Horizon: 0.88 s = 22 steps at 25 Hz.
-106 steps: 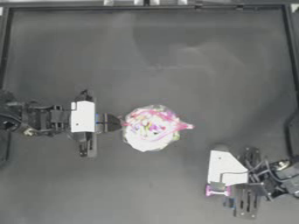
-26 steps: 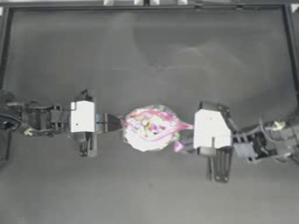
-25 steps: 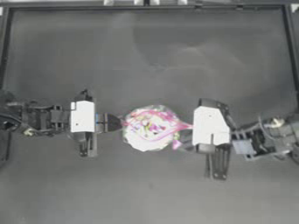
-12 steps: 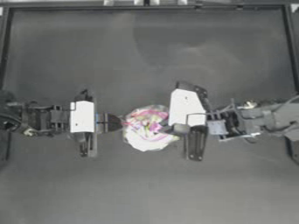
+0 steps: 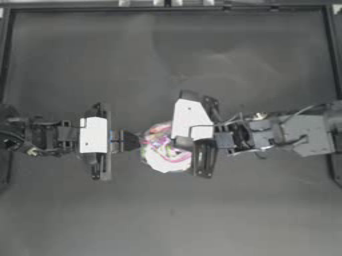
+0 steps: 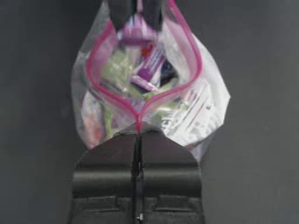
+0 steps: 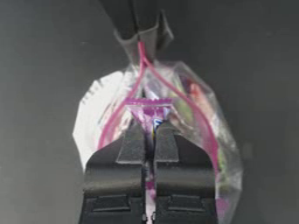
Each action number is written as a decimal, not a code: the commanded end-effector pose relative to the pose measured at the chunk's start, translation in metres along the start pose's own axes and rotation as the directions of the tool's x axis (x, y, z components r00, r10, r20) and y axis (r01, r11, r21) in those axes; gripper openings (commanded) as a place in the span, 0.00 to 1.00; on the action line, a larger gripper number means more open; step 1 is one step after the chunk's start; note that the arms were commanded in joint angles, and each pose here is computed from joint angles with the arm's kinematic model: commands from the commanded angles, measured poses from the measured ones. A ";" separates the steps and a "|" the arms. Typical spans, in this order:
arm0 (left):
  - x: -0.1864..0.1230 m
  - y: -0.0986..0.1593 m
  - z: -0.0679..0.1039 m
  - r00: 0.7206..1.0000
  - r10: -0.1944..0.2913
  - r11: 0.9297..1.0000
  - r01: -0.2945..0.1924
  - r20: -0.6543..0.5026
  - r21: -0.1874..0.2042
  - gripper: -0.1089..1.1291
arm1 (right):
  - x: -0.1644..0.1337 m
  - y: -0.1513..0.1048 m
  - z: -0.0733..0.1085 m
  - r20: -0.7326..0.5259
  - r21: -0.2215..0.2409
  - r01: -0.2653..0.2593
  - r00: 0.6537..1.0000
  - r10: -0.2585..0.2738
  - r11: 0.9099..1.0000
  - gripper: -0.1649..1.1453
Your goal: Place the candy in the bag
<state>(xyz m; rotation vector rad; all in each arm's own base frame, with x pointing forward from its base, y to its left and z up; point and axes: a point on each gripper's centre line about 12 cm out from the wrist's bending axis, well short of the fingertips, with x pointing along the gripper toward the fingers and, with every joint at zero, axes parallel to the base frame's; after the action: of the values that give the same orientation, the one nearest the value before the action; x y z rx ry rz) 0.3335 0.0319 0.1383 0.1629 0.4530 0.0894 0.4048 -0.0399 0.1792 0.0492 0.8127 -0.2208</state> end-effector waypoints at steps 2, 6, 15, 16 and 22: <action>-0.003 0.001 0.016 0.998 0.002 1.000 -0.002 0.056 0.007 0.12 | -0.002 0.001 0.010 0.029 0.017 -0.011 1.000 0.010 1.000 0.16; -0.004 0.000 0.016 0.998 0.001 1.000 -0.001 0.056 0.008 0.12 | 0.001 0.001 0.006 0.015 0.020 -0.010 1.000 0.010 1.000 0.16; -0.004 0.000 0.016 0.998 -0.001 1.000 0.000 0.057 0.008 0.12 | 0.004 0.002 0.000 -0.002 0.014 -0.010 1.000 0.010 1.000 0.38; -0.004 0.000 0.017 0.998 -0.001 1.000 0.000 0.058 0.008 0.12 | 0.005 0.003 0.000 -0.003 0.017 -0.011 1.000 0.011 1.000 0.44; -0.004 0.000 0.016 0.998 0.000 1.000 0.000 0.056 0.007 0.12 | 0.006 0.003 0.001 -0.003 0.026 -0.013 1.000 0.013 1.000 0.75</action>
<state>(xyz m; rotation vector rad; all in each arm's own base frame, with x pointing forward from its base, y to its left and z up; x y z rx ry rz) 0.3339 0.0291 0.1385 0.1683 0.4506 0.0792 0.4063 -0.0390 0.1624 0.0725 0.8511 -0.2236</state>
